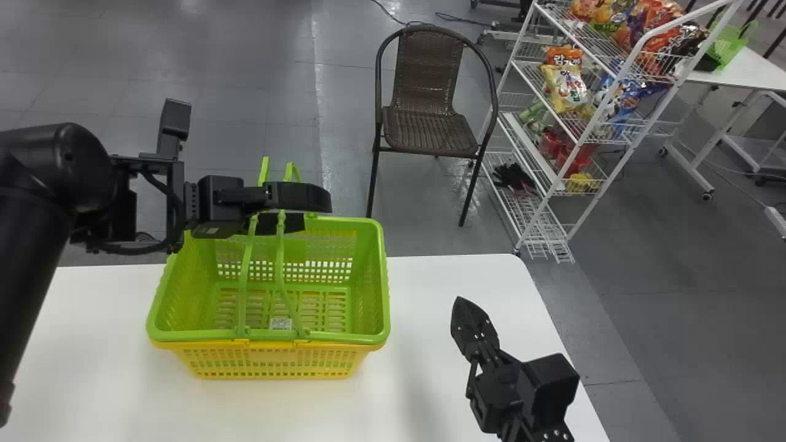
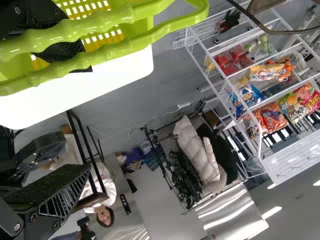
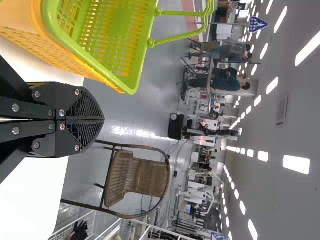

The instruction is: Grasp handle with right gripper to insert into left gripper then lift and swing left to center

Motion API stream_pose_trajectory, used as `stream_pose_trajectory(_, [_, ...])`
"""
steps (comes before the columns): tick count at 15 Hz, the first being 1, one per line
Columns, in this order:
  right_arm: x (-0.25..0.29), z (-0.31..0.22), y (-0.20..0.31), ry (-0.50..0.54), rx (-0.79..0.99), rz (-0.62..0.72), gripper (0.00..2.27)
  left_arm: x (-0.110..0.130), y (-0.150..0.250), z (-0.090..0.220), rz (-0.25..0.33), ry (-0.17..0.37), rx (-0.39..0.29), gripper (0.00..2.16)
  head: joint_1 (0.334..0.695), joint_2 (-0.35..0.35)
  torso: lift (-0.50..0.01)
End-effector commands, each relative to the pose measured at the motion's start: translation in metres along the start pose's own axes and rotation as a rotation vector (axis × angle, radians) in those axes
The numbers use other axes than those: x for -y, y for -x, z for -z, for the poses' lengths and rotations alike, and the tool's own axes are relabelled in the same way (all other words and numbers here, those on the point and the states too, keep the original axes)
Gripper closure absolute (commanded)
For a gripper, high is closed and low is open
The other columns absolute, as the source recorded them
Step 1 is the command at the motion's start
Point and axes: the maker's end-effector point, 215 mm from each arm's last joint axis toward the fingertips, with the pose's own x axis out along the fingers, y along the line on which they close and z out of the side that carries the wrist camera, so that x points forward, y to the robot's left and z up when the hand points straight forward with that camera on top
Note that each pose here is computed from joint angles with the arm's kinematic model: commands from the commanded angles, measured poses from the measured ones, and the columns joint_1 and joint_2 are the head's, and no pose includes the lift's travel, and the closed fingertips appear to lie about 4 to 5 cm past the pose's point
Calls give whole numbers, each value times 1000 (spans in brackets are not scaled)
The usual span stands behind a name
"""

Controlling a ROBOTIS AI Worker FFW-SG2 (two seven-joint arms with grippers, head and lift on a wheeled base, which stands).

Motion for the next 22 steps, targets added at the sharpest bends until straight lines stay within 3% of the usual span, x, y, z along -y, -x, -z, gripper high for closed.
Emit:
stream_pose_trajectory(1, [6, 6, 20, -16, 35, 13, 1551, -1, 0, 0, -2, 5, 0, 137, 695, -250, 0])
stream_pose_trajectory(3, [12, 7, 34, -30, 76, 24, 454, 2, 0, -2, -2, 9, -3, 137, 695, -259, 0])
stream_pose_trajectory(4, [13, 9, 38, -30, 78, 27, 107, 5, 0, -4, 1, 8, -2, 137, 695, -269, 0])
stream_pose_trajectory(5, [13, 11, 43, -30, 83, 28, 12, 8, 0, -6, 7, 11, -4, 137, 695, -274, 0])
stream_pose_trajectory(11, [18, 17, 55, -46, 111, 44, 39, 10, 4, -4, 13, 63, -7, 137, 695, -293, 0])
stream_pose_trajectory(22, [21, 28, 56, -53, 98, 53, 43, 55, 5, -19, 140, 136, 4, 137, 695, -313, 0])
